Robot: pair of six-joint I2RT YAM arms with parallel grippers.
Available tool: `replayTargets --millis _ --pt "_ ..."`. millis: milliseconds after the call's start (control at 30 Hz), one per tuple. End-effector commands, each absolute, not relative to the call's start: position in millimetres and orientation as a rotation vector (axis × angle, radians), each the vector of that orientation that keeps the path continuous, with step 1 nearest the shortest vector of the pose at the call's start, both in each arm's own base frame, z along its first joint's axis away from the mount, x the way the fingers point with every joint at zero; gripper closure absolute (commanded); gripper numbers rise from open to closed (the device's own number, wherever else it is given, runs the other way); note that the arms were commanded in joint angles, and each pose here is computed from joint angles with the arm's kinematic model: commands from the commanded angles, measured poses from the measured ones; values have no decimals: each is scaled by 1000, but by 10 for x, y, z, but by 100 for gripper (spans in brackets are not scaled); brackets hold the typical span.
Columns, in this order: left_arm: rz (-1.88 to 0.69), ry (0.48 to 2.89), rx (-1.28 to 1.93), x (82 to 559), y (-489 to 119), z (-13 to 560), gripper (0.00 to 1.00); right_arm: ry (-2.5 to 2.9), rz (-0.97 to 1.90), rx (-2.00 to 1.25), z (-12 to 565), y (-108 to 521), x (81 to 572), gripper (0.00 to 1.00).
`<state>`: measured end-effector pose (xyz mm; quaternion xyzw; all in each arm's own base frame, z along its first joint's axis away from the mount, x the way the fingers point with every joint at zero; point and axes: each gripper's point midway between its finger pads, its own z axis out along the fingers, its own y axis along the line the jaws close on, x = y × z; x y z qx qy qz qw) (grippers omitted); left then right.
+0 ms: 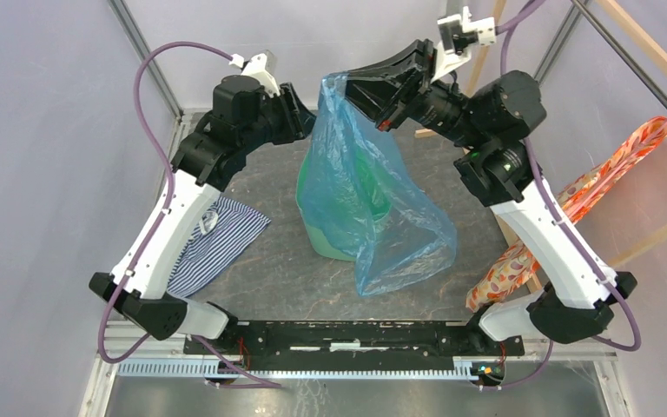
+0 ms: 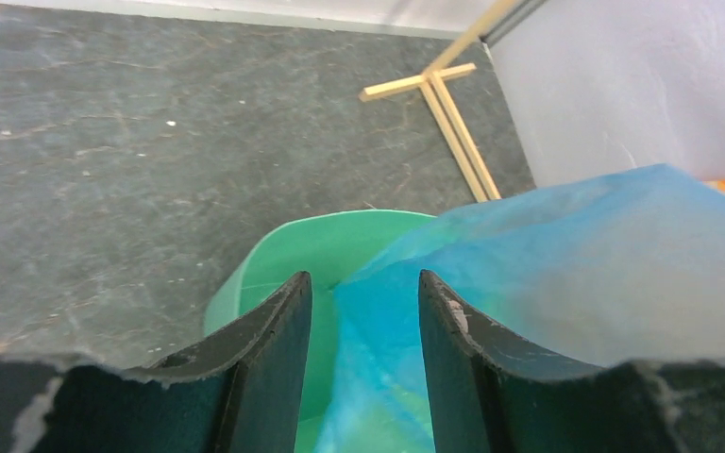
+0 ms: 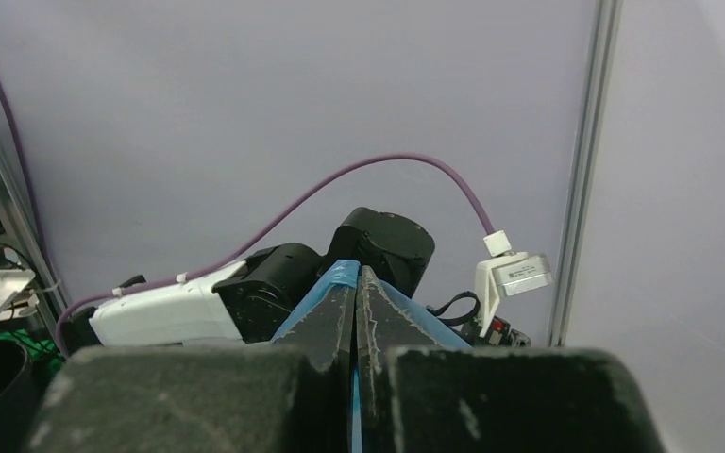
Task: Put the trash bags into the trash bin
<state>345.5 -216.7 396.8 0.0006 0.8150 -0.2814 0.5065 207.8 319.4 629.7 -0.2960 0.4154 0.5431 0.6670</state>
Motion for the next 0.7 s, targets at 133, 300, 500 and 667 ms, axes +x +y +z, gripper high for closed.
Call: replayTargets --millis 133,300,500,667 --pt "-920 1959 45 3433 -2554 3968 51 873 1100 -802 6233 3154 2085 100" --pt "-965 2071 82 3531 -2760 3556 60 886 990 -784 6194 3048 2382 100" --pt "-968 2151 72 3614 -2876 3228 68 938 893 -712 6092 2920 2896 100" --pt "-864 2137 4 3717 -2739 3239 73 998 808 -617 5994 2718 3275 100"
